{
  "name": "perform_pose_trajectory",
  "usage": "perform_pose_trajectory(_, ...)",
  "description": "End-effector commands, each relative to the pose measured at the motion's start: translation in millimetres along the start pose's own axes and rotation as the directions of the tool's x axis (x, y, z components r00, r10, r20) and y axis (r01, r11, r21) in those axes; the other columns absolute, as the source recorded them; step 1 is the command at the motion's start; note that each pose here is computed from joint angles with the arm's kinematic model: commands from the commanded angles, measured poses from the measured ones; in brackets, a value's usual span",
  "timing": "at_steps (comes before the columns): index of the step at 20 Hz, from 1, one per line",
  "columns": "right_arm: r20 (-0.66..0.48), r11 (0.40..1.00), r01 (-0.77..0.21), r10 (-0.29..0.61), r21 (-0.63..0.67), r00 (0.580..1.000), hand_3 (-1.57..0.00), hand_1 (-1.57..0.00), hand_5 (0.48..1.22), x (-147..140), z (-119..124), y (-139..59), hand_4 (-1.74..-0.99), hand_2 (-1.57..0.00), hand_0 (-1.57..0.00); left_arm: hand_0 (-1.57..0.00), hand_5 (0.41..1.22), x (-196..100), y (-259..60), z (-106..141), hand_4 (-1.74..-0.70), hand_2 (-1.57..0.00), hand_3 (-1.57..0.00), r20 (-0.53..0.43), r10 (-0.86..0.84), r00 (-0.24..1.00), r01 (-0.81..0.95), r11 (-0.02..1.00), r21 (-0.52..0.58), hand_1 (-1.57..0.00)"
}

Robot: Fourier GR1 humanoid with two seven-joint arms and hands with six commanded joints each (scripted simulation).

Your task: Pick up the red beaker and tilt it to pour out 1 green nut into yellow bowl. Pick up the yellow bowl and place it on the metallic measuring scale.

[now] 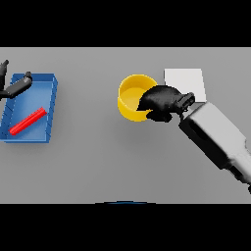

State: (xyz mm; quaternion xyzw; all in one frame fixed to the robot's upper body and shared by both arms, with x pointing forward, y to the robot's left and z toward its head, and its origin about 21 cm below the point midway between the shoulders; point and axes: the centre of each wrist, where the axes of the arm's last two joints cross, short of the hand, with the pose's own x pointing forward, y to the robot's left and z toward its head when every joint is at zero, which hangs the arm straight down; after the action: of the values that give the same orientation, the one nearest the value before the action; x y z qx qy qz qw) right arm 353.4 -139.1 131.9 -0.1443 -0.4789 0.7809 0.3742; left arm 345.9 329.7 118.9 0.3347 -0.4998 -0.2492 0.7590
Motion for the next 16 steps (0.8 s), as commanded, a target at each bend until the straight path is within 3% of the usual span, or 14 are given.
perform_pose_trajectory(1, -0.015, 1.0, 0.007, -0.007, -0.004, 1.0, -1.29, -1.56, 1.219, -1, 2, -2.0, -1.723, -1.55, -1.56, 0.0, 0.723, 0, 1, -1, -0.8, 0.0, 0.0, -0.004, 0.001, 1.0, -0.001, 1.0, 0.001, 0.0)
perform_pose_trajectory(6, -0.029, 1.0, -0.011, 0.01, -0.023, 1.0, -1.24, -1.57, 1.22, -8, 17, -17.2, -1.719, -1.56, -1.57, 0.0, 0.723, 1, 8, -1, -0.8, 0.0, 0.0, 0.015, -0.006, 1.0, 0.006, 1.0, 0.018, 0.0)
perform_pose_trajectory(8, -0.079, 0.998, -0.033, 0.028, -0.06, 0.997, -1.32, -1.57, 1.22, -21, 23, -24.5, -1.72, -1.57, -1.57, 0.0, 0.735, 3, 7, 2, -0.81, 0.0, 0.0, 0.014, 0.007, 1.0, -0.008, 1.0, 0.02, 0.0)
perform_pose_trajectory(15, -0.222, 0.992, 0.015, -0.043, -0.127, 0.974, -1.22, -1.57, 1.221, -71, 35, -32.5, -1.72, -1.57, -1.57, 0.0, 0.743, 5, 8, 9, -0.81, 0.0, 0.0, -0.022, -0.006, 1.0, 0.006, 1.0, 0.023, 0.0)
perform_pose_trajectory(16, -0.241, 0.991, 0.033, -0.063, -0.128, 0.968, -1.21, -1.57, 1.221, -80, 35, -26.6, -1.72, -1.57, -1.57, 0.0, 0.75, 7, 7, 9, -0.82, 0.0, 0.0, -0.018, -0.003, 1.0, 0.003, 1.0, 0.021, 0.0)
